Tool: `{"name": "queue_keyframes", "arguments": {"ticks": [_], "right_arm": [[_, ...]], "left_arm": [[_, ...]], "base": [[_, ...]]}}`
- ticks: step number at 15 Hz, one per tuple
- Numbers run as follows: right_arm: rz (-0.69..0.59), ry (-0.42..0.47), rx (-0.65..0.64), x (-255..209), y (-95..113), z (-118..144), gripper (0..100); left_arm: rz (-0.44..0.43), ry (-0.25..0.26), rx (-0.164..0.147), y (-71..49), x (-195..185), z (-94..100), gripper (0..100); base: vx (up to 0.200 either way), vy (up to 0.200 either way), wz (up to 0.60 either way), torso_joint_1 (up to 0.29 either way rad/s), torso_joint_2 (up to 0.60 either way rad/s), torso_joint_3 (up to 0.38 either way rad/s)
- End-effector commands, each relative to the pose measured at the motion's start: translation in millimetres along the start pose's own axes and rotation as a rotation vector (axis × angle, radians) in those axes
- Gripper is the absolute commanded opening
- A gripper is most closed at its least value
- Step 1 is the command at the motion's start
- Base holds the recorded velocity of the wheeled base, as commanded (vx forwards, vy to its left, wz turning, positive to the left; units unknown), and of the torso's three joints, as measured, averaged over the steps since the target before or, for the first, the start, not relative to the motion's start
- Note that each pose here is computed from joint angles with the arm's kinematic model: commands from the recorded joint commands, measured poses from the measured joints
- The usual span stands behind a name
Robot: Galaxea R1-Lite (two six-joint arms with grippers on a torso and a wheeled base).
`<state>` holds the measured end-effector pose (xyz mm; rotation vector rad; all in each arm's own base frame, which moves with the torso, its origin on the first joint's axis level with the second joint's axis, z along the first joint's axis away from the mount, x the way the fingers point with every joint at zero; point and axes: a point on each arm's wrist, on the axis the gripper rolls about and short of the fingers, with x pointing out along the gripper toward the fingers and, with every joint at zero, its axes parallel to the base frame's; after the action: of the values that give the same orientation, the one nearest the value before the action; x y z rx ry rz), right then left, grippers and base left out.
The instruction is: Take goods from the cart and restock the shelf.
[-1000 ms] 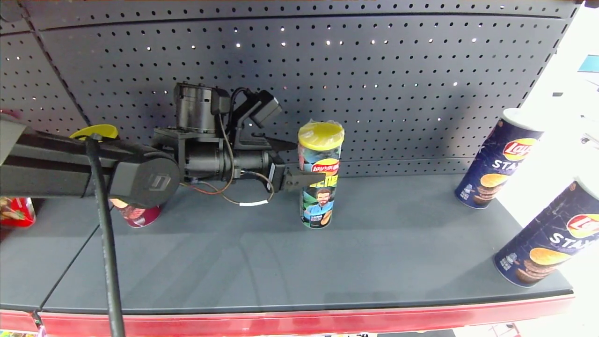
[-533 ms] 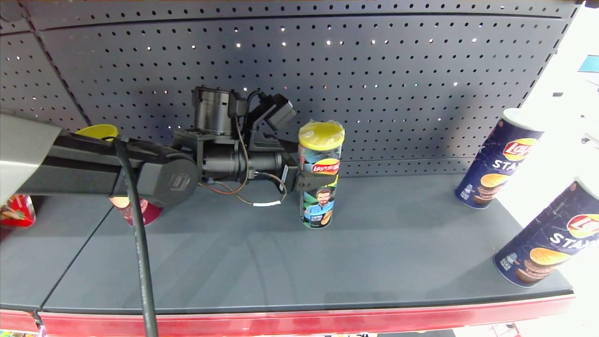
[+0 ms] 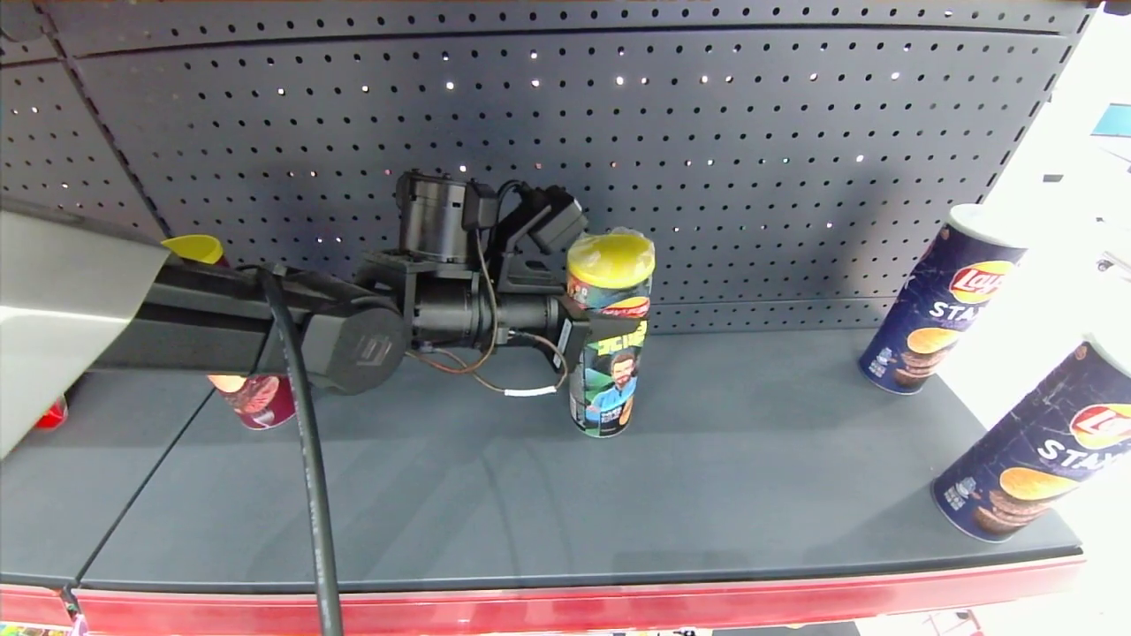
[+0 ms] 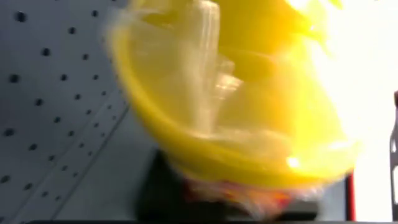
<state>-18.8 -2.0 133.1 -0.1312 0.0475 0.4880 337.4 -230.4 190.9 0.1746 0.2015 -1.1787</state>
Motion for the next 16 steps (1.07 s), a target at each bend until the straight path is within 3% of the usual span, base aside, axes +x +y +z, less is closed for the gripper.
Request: {"name": "queue_keyframes", "arguments": {"ticks": [1,6,10,12,14,16], "right_arm": [[0.001,0.0,-0.001,0,0,0,0],[0.002,-0.003,-0.001,0,0,0,0],[0.006,0.001,0.0,0,0,0,0],[0.006,0.002,0.0,0,0,0,0],[0.007,0.002,0.0,0,0,0,0],[0.006,0.001,0.0,0,0,1,0]], "left_arm": [[-0.011,-0.006,-0.001,-7.8,-5,4.9,0],[-0.048,0.031,-0.03,-35.9,-44,-3.5,0],[-0.116,0.01,-0.013,-60.6,-69,1.9,0],[-0.153,0.013,-0.014,-65.5,-74,-2.4,0],[-0.202,0.021,0.037,-68.3,-74,-11.1,0],[-0.219,0.025,0.054,-68.5,-73,-14.8,0]], "base": [[0.0,0.0,0.0,0.0,0.0,0.0],[0.0,0.0,0.0,0.0,0.0,0.0],[0.0,0.0,0.0,0.0,0.0,0.0],[0.0,0.0,0.0,0.0,0.0,0.0],[0.0,0.0,0.0,0.0,0.0,0.0],[0.0,0.0,0.0,0.0,0.0,0.0]]}}
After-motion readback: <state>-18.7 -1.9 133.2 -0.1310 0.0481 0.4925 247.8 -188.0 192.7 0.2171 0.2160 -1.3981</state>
